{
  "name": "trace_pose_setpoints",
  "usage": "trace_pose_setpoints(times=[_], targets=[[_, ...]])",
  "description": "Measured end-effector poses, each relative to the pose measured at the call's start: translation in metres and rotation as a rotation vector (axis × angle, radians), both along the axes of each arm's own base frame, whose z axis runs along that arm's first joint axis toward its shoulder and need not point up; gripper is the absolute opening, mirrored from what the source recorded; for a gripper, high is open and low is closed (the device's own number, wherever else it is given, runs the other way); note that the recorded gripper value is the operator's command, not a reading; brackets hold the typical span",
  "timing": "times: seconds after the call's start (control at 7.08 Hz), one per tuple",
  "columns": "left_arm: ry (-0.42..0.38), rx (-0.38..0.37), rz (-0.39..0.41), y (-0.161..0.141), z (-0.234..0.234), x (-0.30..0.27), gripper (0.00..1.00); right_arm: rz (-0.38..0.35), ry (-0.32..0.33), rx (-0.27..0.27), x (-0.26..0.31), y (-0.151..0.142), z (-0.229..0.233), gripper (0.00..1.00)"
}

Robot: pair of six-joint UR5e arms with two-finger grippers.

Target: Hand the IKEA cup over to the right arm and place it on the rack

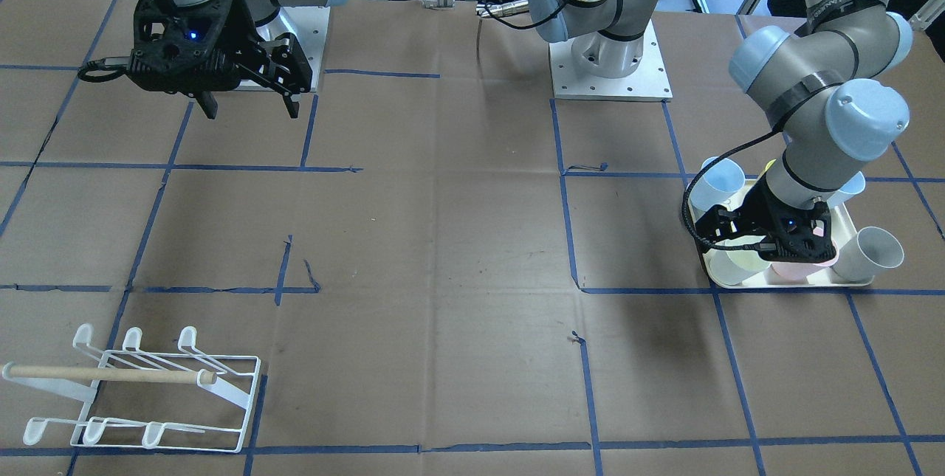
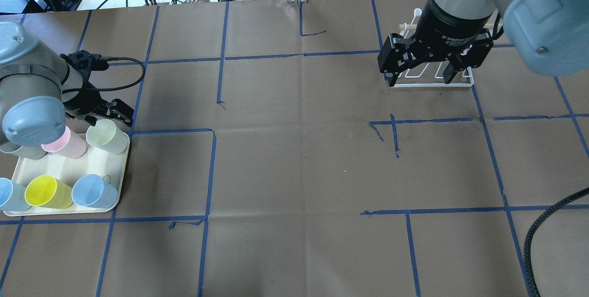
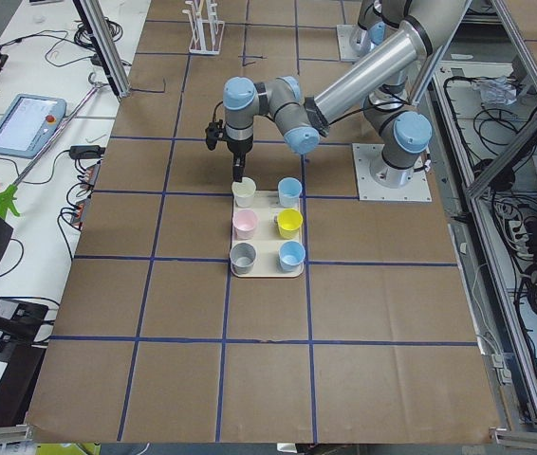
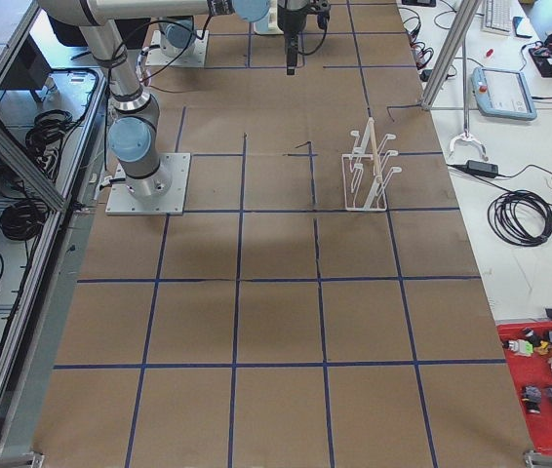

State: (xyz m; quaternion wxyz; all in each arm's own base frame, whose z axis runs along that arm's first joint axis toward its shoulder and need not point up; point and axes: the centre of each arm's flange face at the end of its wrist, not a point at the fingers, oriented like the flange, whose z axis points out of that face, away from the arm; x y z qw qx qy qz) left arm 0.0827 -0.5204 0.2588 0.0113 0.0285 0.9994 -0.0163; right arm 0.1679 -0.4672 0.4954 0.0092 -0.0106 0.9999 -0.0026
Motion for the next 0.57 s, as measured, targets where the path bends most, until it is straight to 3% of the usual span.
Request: trace_pose_setpoints(times=[0.57], targets=[[0.004, 0.016, 0.027, 0.011, -0.022, 0.011, 1.00, 0.001, 0.000, 0.001, 0.000, 0.000, 0.000, 1.00]])
